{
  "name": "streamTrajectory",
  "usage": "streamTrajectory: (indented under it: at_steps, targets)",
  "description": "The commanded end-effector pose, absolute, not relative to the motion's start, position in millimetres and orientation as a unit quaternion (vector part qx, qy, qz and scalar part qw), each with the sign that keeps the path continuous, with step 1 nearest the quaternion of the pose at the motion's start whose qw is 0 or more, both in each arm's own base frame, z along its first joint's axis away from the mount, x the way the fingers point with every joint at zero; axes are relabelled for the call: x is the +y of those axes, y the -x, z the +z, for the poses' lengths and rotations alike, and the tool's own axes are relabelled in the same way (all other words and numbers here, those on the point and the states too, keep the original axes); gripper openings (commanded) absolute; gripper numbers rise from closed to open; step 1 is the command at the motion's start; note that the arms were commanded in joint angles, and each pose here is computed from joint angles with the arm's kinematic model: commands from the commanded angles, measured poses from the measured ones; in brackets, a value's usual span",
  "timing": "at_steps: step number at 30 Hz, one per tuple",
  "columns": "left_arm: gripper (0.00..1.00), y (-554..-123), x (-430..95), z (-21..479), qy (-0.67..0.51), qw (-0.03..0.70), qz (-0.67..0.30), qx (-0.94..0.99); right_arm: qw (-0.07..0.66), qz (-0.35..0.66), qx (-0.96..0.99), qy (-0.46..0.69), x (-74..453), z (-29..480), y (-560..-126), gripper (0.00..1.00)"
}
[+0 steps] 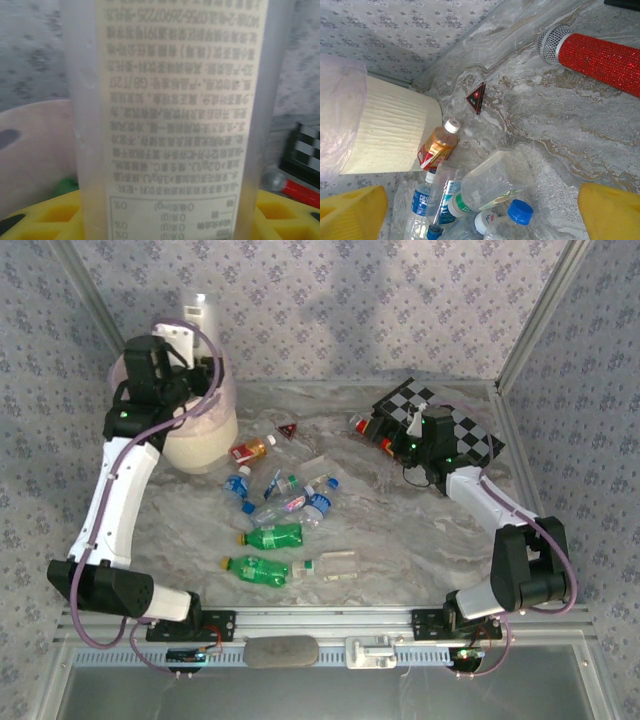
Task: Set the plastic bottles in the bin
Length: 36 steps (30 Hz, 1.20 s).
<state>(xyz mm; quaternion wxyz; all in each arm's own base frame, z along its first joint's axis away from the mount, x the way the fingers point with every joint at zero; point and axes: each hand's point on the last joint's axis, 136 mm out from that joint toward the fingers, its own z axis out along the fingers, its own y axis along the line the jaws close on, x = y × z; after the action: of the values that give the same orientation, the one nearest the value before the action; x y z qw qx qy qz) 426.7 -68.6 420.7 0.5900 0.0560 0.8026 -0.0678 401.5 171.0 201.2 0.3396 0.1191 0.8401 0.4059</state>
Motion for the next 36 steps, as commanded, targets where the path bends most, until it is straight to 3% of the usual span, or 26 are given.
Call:
streamTrajectory:
  at_steps: [1,9,20,28,36]
  targets:
    - [0.48,-422,-23,438,-0.011,0.602,-0.016,0.798,0.339,0.418,0.836,-0.109,177,204,-402,0.99]
    - [0.50,-439,46,405,0.096,0.561,0.000,0.823,0.331,0.416,0.840,-0.109,177,198,-398,0.99]
    - [0.54,-464,62,365,0.119,0.512,-0.008,0.851,0.332,0.410,0.842,-0.110,174,197,-392,0.99]
    - [0.84,-464,59,370,0.128,0.512,-0.025,0.849,0.337,0.399,0.846,-0.111,169,196,-387,0.99]
    - [0.95,-444,41,400,0.121,0.536,-0.070,0.833,0.337,0.400,0.845,-0.112,170,194,-388,0.99]
